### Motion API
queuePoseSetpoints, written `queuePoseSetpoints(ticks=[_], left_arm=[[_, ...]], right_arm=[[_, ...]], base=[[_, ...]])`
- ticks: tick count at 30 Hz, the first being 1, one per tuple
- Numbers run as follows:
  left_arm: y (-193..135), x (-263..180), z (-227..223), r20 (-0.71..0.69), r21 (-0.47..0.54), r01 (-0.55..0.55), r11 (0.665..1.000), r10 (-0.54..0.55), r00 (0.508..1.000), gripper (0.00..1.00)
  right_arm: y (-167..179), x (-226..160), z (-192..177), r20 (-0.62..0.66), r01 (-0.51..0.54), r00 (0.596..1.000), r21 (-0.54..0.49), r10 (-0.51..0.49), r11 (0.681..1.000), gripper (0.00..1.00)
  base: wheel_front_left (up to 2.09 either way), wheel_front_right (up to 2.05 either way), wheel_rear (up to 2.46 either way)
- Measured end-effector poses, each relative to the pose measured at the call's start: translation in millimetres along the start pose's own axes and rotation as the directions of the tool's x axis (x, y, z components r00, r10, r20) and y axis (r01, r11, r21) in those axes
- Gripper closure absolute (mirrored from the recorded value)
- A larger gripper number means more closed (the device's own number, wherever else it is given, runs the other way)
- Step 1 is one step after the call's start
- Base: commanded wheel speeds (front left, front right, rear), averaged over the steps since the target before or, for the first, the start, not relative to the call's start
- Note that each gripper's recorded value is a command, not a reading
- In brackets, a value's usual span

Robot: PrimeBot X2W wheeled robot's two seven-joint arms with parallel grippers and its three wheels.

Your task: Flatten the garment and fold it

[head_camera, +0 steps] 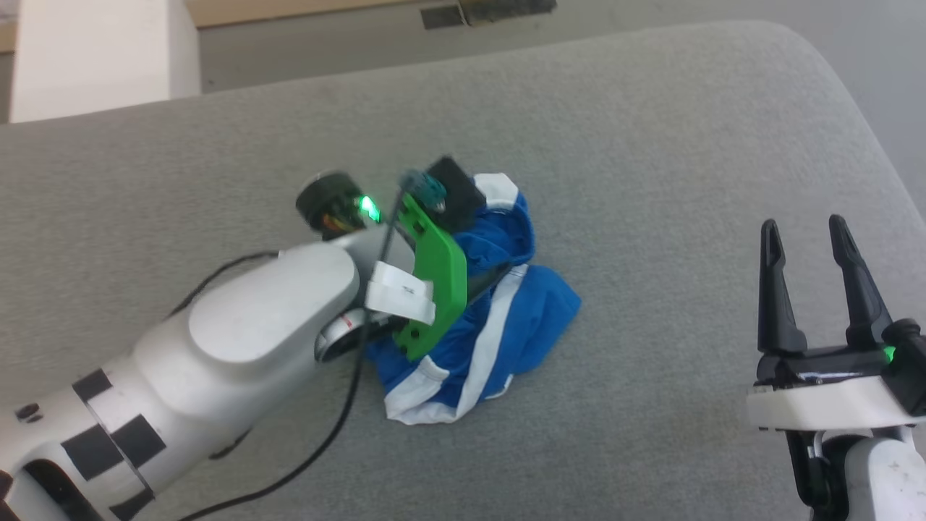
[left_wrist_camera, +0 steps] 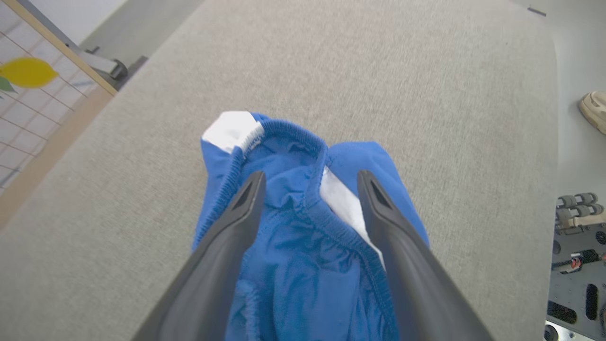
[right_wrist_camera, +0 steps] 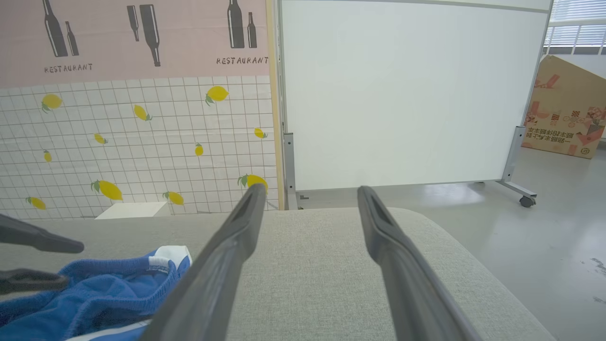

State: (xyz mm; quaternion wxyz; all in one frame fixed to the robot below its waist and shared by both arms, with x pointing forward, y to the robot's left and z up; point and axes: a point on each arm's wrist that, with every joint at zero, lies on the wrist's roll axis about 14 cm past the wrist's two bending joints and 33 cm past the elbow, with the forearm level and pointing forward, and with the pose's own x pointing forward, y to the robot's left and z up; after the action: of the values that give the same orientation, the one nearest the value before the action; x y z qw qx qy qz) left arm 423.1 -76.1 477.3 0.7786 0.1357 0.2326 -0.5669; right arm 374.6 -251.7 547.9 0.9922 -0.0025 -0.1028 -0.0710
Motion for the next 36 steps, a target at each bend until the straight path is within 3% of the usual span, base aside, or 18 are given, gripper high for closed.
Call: queuePoseSetpoints(ticks=[2, 3, 6, 10, 15, 20, 26, 29, 36], left_arm=[[9.7, -12.6, 27.0, 0.124, 0.023, -0.048, 0.999, 0.045, 0.991, 0.00], [32.3, -38.7, 57.7, 0.297, 0.064, -0.175, 0.983, 0.149, 0.943, 0.00], [55.4, -73.7, 81.8, 0.472, 0.043, -0.336, 0.941, 0.277, 0.837, 0.00], [76.1, -112.6, 80.9, 0.560, -0.033, -0.502, 0.864, 0.432, 0.707, 0.00], [88.6, -164.5, 77.4, 0.608, -0.156, -0.655, 0.739, 0.595, 0.526, 0.00], [95.0, -215.4, 54.5, 0.602, -0.288, -0.760, 0.582, 0.728, 0.329, 0.00], [97.9, -256.8, 14.9, 0.526, -0.412, -0.814, 0.409, 0.836, 0.154, 0.00], [94.8, -269.3, -4.6, 0.490, -0.442, -0.825, 0.352, 0.865, 0.107, 0.00], [76.4, -274.1, -43.3, 0.418, -0.484, -0.822, 0.299, 0.905, 0.083, 0.00]], right_arm=[[4.8, -1.7, 0.8, 0.002, -0.014, 1.000, 0.006, 0.014, 1.000, 0.00], [13.7, -1.2, 4.3, 0.016, -0.040, 0.999, 0.017, 0.039, 0.999, 0.00], [23.3, 0.9, 8.5, 0.032, -0.067, 0.997, 0.029, 0.066, 0.997, 0.00], [35.0, 5.1, 13.6, 0.053, -0.101, 0.994, 0.037, 0.099, 0.994, 0.00], [46.9, 7.4, 13.6, 0.058, -0.134, 0.990, 0.049, 0.132, 0.990, 0.00], [60.8, 12.4, 13.8, 0.065, -0.172, 0.984, 0.062, 0.168, 0.983, 0.00], [68.1, 14.6, 14.4, 0.070, -0.191, 0.980, 0.064, 0.187, 0.979, 0.00], [67.8, 14.3, 15.7, 0.073, -0.191, 0.980, 0.064, 0.186, 0.980, 0.00], [66.1, 12.1, 19.2, 0.081, -0.187, 0.980, 0.067, 0.182, 0.980, 0.00]], base=[[0.00, 0.00, 0.00], [0.00, 0.00, 0.00], [0.00, 0.00, 0.00], [0.00, 0.00, 0.00], [0.00, 0.00, 0.00], [0.00, 0.00, 0.00], [0.00, 0.00, 0.00], [0.00, 0.00, 0.00], [0.00, 0.00, 0.00]])
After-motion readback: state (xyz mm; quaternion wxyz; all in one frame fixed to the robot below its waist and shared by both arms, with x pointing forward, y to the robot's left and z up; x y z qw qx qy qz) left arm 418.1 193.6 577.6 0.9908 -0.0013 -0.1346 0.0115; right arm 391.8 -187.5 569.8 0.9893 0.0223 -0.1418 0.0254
